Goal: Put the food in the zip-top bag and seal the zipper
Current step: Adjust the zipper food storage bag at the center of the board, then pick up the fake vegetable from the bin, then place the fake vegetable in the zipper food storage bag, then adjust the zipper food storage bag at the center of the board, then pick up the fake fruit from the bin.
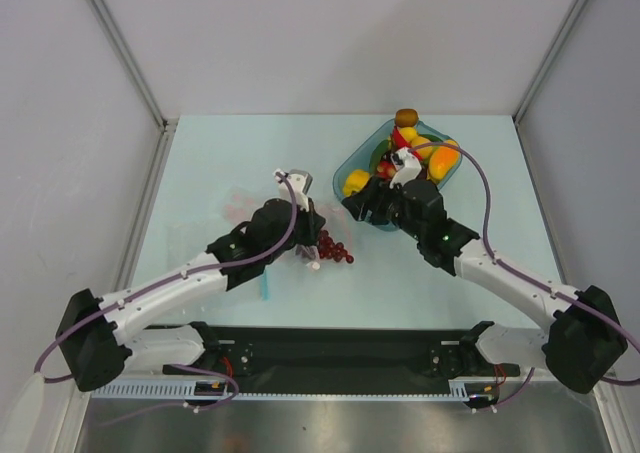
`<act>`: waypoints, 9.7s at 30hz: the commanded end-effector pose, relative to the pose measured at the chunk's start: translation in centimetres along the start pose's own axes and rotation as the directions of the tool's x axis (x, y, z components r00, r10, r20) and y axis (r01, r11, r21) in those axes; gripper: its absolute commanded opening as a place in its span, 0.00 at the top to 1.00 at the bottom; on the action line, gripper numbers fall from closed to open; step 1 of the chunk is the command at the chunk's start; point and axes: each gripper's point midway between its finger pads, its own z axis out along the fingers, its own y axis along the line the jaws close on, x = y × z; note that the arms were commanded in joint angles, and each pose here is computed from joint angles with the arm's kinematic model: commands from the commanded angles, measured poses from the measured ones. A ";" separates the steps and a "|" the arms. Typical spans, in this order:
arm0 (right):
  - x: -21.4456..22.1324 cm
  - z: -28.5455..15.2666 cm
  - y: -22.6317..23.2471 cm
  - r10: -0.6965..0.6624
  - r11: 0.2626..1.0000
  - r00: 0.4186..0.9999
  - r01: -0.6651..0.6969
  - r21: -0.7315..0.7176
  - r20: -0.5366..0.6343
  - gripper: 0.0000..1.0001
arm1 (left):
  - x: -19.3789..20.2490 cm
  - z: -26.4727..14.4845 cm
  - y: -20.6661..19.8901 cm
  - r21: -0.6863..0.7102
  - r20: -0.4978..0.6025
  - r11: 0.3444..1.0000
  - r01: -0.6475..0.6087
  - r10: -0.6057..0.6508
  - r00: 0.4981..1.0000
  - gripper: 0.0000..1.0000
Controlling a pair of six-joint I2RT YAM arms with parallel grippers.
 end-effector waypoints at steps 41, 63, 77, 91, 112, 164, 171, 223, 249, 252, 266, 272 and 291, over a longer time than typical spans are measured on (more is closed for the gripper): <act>9.5 4.2 1.7 -0.238 0.960 0.971 0.238 -0.146 0.013 0.79 | -5.9 -5.2 3.9 -0.192 0.207 0.978 0.085 -0.044 0.977 1.00; -4.8 -0.3 6.9 -0.169 0.966 0.962 0.205 0.161 -0.213 1.00 | -13.8 -8.4 0.0 -0.149 0.099 0.987 0.063 -0.048 0.994 1.00; -3.9 0.7 10.4 -0.123 0.988 0.965 0.097 -0.121 -0.230 1.00 | -17.9 -13.0 2.2 -0.242 0.145 0.965 0.097 -0.063 0.987 1.00; -4.9 5.2 4.2 -0.048 0.998 0.990 0.041 -0.056 -0.133 0.40 | -10.7 -3.3 4.6 -0.326 0.142 0.928 0.178 -0.138 0.980 1.00; -3.8 10.7 -12.2 -0.034 0.919 0.995 0.069 0.388 -0.097 0.09 | -4.8 -0.9 6.3 -0.280 0.148 0.956 0.086 -0.046 0.988 1.00; -0.7 -2.7 7.2 -0.276 0.912 0.948 0.310 -0.268 0.157 0.56 | -4.2 -1.0 4.4 -0.306 0.096 0.952 -0.013 0.045 0.994 1.00; 0.9 -1.5 7.6 -0.264 0.906 0.958 0.287 -0.310 0.116 0.57 | -4.6 -1.9 1.7 -0.166 0.104 0.986 -0.016 0.033 0.994 1.00; 2.2 1.5 0.8 -0.133 0.990 0.987 0.130 0.046 0.085 0.34 | -6.8 -6.2 3.5 -0.198 0.269 0.973 0.121 -0.065 0.961 1.00; -2.9 -0.6 -3.7 -0.164 0.975 0.972 0.134 0.177 0.168 0.34 | -4.1 -2.1 5.3 -0.350 0.191 0.933 0.078 -0.010 0.981 1.00; -4.0 -1.4 -4.6 -0.161 0.973 0.966 0.121 0.198 0.200 0.35 | -4.0 -2.1 5.3 -0.344 0.188 0.936 0.078 -0.013 0.982 1.00; -3.6 1.5 -13.4 -0.185 0.825 0.983 0.166 0.540 -0.019 0.34 | -4.2 -2.3 4.6 -0.301 0.187 0.952 0.060 -0.003 0.982 1.00; -2.4 3.4 -16.3 -0.156 0.769 0.981 0.195 0.609 -0.117 0.31 | -4.1 -2.4 4.7 -0.307 0.173 0.951 0.040 0.014 0.985 1.00; 2.2 7.0 -21.6 -0.003 0.728 0.956 0.203 0.655 -0.293 0.29 | -4.0 -2.7 5.1 -0.320 0.173 0.947 0.040 0.016 0.985 1.00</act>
